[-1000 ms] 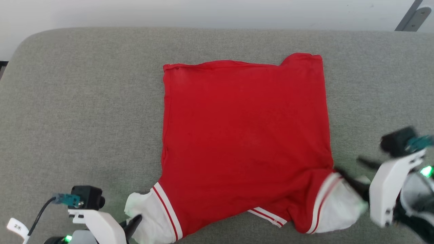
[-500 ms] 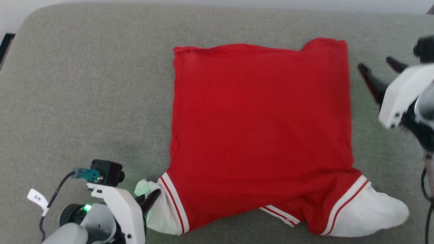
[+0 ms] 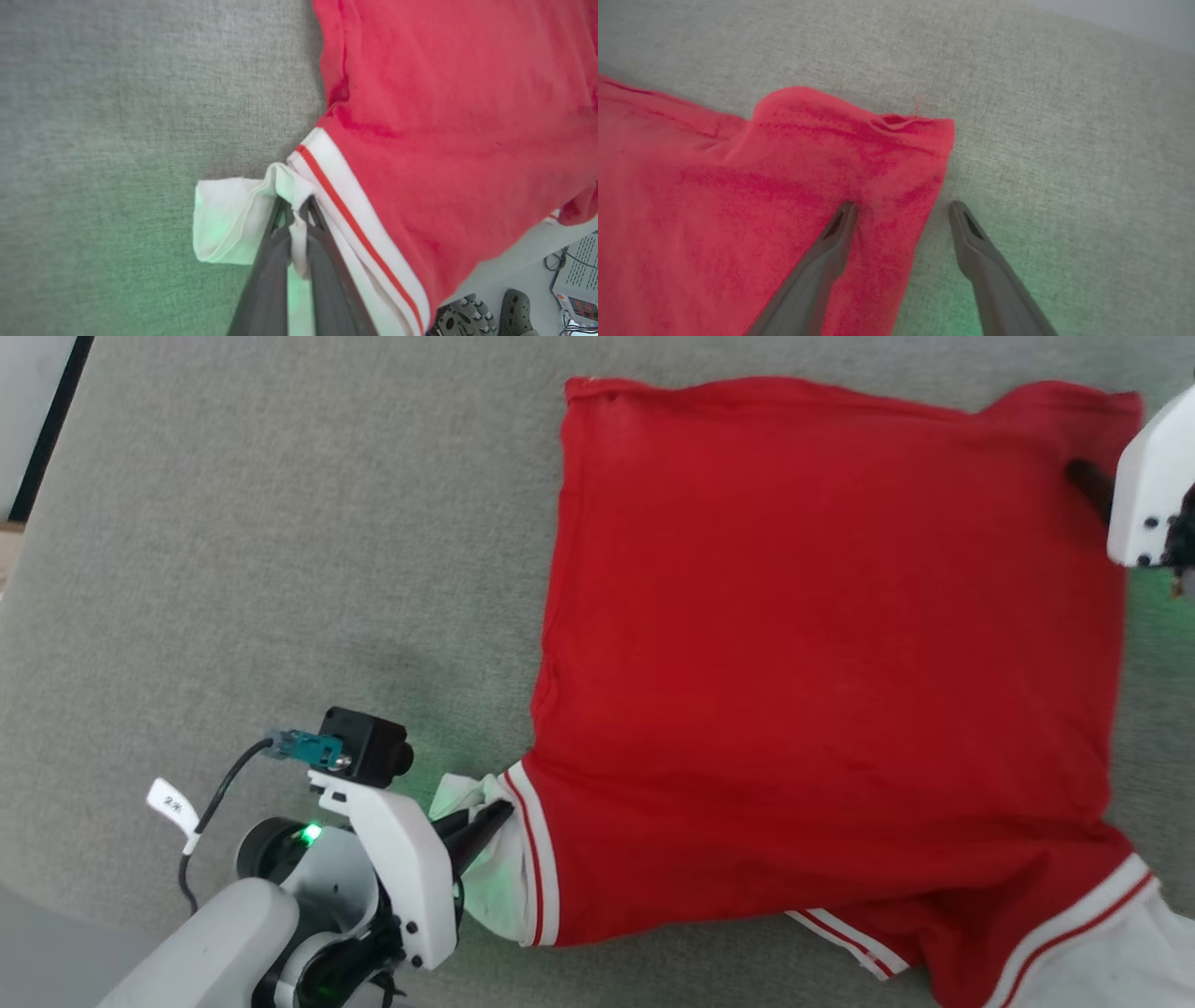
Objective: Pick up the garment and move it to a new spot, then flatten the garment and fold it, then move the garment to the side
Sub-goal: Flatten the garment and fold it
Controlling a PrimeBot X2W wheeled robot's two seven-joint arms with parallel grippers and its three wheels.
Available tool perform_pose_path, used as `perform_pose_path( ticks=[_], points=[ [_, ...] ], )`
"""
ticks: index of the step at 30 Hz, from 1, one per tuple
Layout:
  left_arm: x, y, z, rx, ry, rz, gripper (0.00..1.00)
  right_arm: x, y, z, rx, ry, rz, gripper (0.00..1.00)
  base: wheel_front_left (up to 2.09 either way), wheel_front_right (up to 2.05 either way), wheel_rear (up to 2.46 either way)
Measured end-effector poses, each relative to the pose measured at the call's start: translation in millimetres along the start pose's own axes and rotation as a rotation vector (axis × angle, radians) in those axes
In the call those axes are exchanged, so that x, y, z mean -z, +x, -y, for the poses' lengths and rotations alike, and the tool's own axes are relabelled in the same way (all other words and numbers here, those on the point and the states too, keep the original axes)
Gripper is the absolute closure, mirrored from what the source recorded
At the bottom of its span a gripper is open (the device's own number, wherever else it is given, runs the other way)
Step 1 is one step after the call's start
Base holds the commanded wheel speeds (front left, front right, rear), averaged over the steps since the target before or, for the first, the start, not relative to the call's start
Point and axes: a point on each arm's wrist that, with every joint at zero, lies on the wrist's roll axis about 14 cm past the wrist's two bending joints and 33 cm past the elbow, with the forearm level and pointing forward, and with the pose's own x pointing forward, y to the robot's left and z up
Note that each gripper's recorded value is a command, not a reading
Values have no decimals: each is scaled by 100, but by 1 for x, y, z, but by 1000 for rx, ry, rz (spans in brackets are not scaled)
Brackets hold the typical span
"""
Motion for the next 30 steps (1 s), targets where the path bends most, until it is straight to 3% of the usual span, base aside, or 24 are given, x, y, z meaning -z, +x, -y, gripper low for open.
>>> perform_pose_path(
  ticks=[7, 8, 9, 20, 30],
  points=[
    [6, 8, -12, -24, -34, -19, 100, 21, 34, -11, -35, 49, -223, 0, 0, 0, 0],
    [7, 8, -13, -28, -41, -17, 100, 24, 36, -13, -38, 44, -253, 15, 0, 0, 0],
    [7, 9, -14, -28, -44, -16, 100, 26, 37, -14, -38, 36, -278, 100, 0, 0, 0],
    [-5, 10, -20, -34, -50, 28, 100, 22, 21, -15, -37, 3, -233, 100, 0, 0, 0],
    [-19, 5, -24, -55, -6, 70, 100, 43, -37, -21, -112, -37, -201, 100, 0, 0, 0]
  ],
)
